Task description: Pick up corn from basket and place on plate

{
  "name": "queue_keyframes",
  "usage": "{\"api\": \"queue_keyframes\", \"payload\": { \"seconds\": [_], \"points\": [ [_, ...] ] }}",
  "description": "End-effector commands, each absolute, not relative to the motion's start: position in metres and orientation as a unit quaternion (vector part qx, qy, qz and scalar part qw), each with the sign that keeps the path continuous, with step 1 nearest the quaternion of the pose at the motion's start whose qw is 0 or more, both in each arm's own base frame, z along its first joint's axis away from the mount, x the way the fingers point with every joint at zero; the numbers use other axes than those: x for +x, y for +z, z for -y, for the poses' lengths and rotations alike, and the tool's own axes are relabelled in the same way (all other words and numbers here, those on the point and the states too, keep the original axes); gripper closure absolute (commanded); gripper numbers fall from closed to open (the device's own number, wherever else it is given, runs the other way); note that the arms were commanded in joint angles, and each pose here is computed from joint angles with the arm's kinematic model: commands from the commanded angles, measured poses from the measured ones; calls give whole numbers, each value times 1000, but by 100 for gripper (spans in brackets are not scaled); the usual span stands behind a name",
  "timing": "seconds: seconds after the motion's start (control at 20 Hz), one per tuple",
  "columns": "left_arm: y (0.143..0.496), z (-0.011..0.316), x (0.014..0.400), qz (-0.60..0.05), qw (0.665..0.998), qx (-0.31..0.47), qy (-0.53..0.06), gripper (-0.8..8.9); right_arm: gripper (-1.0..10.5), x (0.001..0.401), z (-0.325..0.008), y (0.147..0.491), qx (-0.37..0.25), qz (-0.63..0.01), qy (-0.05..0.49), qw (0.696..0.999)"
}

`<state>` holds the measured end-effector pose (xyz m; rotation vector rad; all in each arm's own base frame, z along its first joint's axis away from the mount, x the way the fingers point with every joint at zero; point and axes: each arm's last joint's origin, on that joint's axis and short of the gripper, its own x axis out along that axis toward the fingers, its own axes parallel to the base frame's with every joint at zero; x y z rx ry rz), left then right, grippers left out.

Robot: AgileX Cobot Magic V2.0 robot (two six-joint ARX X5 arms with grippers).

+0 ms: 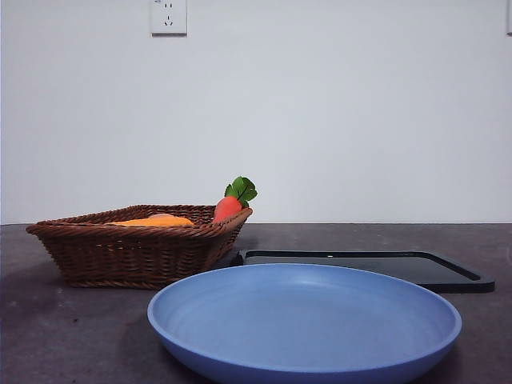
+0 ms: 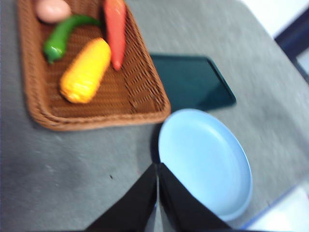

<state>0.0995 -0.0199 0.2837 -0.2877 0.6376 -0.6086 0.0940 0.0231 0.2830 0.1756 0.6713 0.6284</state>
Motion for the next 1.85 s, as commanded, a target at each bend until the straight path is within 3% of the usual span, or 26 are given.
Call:
{"api": "queue_keyframes", "payload": {
  "seconds": [0.05, 0.4, 0.6, 0.7, 1.15, 1.5, 1.85],
  "points": [
    [287, 23, 101, -308, 890, -118, -314, 806, 944, 97, -27, 285, 54, -331, 326, 884],
    [285, 25, 103, -317, 884, -112, -325, 782, 940, 100, -33, 281, 48, -352, 348, 867],
    [285, 25, 103, -318, 884, -115, -324, 512, 686, 101, -33, 282, 58, -351, 342, 869],
    [285, 25, 103, -319, 883, -118, -323, 459, 660, 105, -33, 281, 66, -361, 328, 871],
    [285, 26, 103, -319, 883, -119, -323, 461, 660, 154, -47, 257, 94, -446, 320, 831],
    [285, 26, 103, -319, 883, -119, -323, 461, 661, 201, -73, 213, 86, -512, 334, 786],
    [285, 26, 103, -319, 883, -120, -322, 462, 687, 224, -94, 173, 75, -560, 340, 752]
  ]
}}
